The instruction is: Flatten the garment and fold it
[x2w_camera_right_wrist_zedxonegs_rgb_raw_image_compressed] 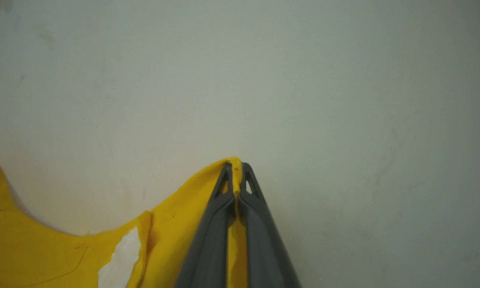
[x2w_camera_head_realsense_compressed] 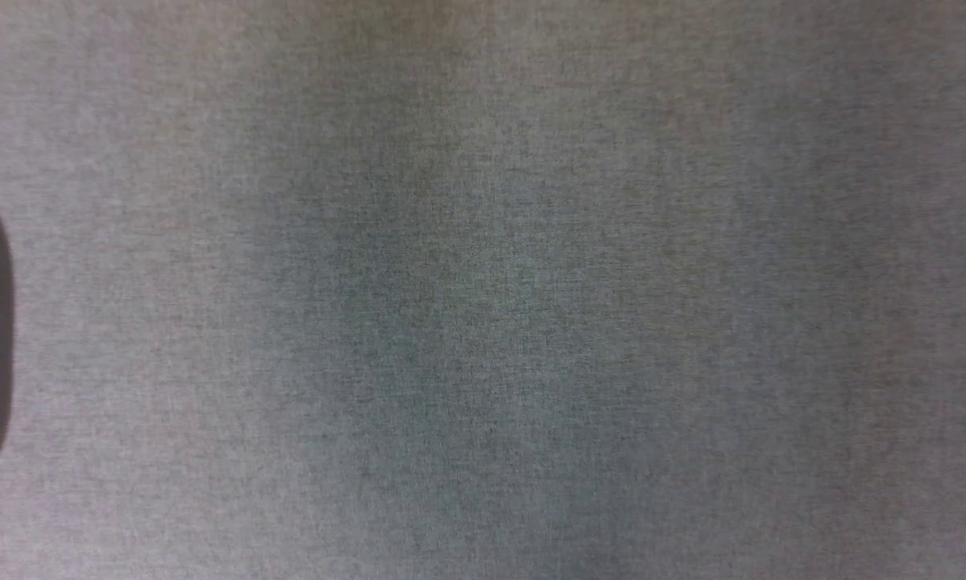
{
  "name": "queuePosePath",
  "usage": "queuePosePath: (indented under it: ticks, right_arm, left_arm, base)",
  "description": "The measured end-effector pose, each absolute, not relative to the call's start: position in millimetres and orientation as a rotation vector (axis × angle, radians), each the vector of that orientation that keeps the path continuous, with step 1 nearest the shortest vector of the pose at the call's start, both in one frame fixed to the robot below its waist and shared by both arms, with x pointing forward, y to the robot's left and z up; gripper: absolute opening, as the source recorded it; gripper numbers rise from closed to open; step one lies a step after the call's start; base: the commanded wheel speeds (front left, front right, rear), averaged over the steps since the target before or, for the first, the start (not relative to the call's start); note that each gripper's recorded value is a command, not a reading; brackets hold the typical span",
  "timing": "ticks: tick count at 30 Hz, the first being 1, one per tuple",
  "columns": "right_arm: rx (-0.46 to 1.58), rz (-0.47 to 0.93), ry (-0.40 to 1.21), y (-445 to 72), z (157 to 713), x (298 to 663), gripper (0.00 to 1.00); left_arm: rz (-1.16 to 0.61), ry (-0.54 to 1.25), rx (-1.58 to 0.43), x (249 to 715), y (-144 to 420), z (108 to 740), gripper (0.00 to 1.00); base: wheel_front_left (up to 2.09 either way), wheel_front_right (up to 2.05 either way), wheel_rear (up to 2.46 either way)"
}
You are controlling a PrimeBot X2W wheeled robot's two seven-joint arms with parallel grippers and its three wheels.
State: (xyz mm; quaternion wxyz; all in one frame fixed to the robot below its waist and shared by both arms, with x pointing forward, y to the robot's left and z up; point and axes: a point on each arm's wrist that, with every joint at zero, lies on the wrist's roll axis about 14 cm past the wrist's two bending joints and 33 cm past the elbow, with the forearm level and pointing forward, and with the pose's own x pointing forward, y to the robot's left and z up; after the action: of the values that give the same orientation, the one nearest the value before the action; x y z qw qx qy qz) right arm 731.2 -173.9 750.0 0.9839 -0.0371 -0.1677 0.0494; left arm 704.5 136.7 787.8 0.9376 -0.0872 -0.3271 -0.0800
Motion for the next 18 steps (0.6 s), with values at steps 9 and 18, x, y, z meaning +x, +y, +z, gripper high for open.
queuePosePath:
  ticks: [9,18]
  right_arm:
    - [-0.122,0.159,-0.225,-173,657,761,0.00]
    - [-0.029,0.310,-0.184,-160,615,719,0.00]
  left_arm:
    - [-0.198,-0.582,-0.225,725,155,686,0.00]
    - [-0.251,-0.492,-0.279,673,163,637,0.00]
  base:
    - [0.00,0.00,0.00]
    - [0.00,0.00,0.00]
